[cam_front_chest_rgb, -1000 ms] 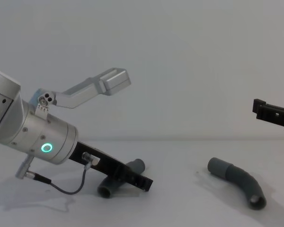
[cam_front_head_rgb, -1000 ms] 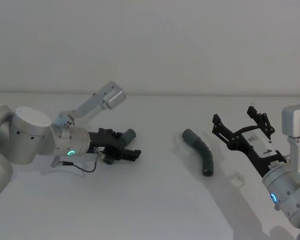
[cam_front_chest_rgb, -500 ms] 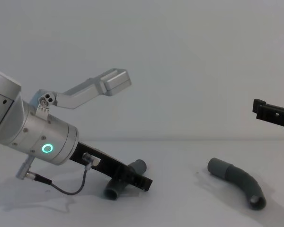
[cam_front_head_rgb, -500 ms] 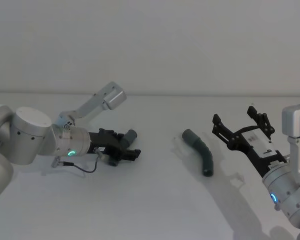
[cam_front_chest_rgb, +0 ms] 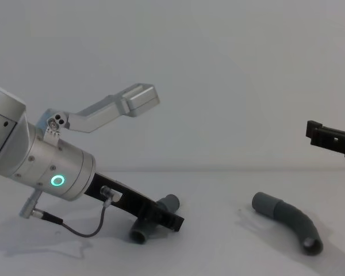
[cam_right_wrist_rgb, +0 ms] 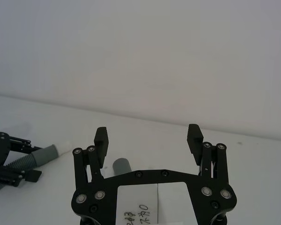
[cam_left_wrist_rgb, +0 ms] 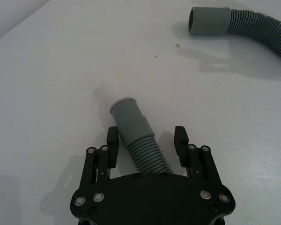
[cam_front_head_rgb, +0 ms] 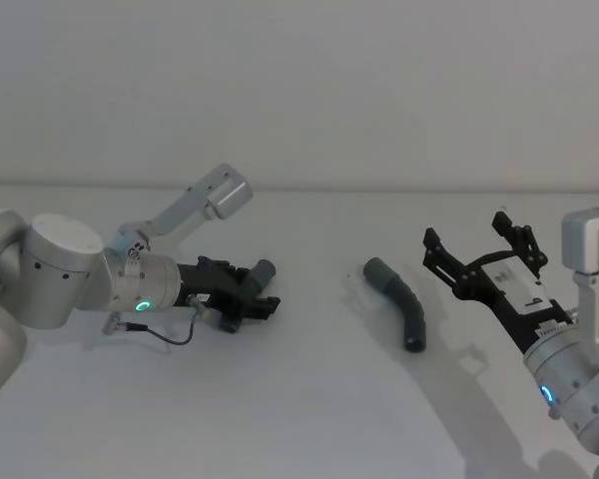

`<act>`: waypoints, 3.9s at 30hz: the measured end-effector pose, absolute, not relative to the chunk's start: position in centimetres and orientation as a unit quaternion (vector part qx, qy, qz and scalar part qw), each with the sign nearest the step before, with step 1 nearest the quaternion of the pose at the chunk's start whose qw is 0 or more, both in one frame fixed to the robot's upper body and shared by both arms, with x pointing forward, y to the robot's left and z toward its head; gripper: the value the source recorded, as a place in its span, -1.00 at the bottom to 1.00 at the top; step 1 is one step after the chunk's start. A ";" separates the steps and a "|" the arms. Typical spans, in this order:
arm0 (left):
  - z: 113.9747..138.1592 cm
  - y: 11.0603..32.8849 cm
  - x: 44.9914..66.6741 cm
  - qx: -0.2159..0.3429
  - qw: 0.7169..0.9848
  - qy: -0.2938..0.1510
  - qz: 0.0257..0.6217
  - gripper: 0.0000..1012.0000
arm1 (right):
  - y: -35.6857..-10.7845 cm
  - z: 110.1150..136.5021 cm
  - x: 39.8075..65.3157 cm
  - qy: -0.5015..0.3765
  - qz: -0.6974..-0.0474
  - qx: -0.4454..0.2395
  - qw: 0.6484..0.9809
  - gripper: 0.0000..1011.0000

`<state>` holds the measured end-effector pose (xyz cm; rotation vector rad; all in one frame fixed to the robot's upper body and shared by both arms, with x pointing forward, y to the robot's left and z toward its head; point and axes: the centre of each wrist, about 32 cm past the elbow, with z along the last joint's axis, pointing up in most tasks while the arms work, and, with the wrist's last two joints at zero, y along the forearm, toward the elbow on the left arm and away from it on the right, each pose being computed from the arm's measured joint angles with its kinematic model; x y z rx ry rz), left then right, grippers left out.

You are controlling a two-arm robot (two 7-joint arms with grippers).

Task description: Use both hands to pick up one end of the pipe from the table, align the ends, and insert them.

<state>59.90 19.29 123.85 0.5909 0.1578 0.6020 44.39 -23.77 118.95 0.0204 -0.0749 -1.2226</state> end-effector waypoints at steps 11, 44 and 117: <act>123.8 19.3 59.9 0.287 0.909 0.076 0.292 0.27 | -24.5 120.6 45.1 -0.026 -0.533 -0.030 0.845 0.98; 123.8 19.3 59.9 0.287 0.909 0.077 0.292 -0.16 | -27.7 126.1 49.4 0.089 -0.405 -0.172 0.894 0.98; 123.8 19.3 59.9 0.287 0.909 0.077 0.292 -0.27 | -26.2 122.6 54.2 0.103 -0.398 -0.274 0.870 0.98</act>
